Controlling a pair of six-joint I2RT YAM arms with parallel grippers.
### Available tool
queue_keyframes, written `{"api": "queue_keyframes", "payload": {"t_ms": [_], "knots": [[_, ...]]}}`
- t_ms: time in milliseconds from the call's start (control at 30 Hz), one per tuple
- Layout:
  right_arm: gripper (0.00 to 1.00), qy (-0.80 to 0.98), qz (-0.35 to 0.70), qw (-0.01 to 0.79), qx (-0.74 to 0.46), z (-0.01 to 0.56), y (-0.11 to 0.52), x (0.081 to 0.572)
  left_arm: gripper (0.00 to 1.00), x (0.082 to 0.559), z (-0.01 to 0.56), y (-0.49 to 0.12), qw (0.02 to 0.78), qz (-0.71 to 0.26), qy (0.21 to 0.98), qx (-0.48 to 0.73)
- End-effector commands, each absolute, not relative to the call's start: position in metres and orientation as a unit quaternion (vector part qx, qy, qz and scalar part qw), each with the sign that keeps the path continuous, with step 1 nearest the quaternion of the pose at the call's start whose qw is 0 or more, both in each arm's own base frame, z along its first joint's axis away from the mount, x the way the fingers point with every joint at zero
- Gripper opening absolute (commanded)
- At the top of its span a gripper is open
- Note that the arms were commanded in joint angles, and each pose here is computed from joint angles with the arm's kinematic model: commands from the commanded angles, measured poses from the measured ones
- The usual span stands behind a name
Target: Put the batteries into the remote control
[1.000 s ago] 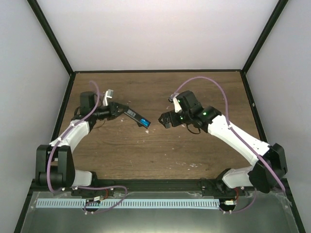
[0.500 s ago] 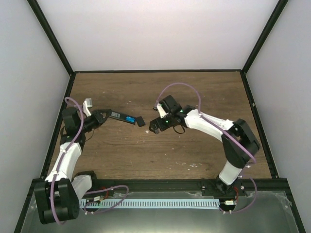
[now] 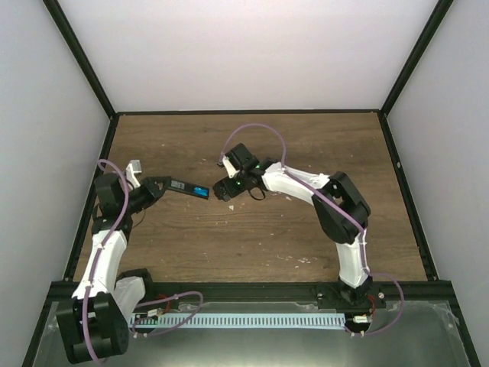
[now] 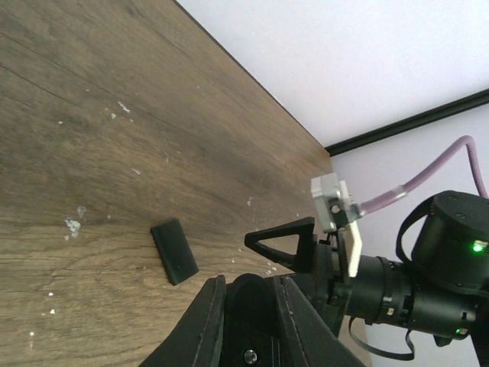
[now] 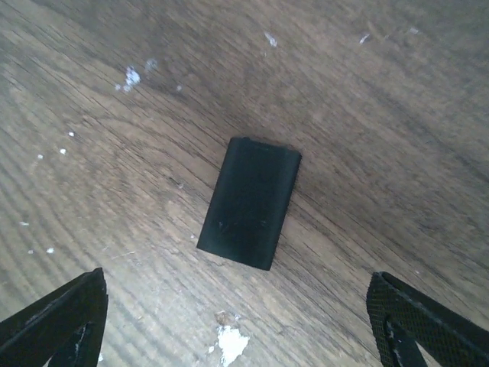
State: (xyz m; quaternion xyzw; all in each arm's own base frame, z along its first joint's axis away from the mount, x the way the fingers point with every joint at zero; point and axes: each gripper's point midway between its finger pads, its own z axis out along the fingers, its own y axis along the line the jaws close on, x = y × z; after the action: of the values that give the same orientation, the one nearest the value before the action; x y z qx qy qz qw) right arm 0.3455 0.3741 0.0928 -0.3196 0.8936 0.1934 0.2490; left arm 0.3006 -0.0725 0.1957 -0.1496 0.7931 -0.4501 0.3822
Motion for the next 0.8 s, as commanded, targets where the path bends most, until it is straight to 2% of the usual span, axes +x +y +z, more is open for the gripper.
{"api": "queue_keyframes", "payload": {"t_ms": [0,367,567,767], "knots": [[0.84,0.891,0.171,0.254,-0.336,0.086,0.383,0.353,0.00,0.297,0.192,-0.064,0.391,-0.426,0.799,-0.163],[0.82,0.882,0.131,0.259,-0.372,0.055,0.398,0.363,0.00,0.293,0.188,-0.062,0.388,-0.415,0.805,-0.172],[0.75,0.884,0.123,0.242,-0.380,0.041,0.400,0.362,0.00,0.292,0.190,-0.060,0.394,-0.411,0.803,-0.176],[0.64,0.888,0.114,0.230,-0.382,0.031,0.398,0.361,0.00,0.291,0.190,-0.060,0.395,-0.412,0.801,-0.180]]}}
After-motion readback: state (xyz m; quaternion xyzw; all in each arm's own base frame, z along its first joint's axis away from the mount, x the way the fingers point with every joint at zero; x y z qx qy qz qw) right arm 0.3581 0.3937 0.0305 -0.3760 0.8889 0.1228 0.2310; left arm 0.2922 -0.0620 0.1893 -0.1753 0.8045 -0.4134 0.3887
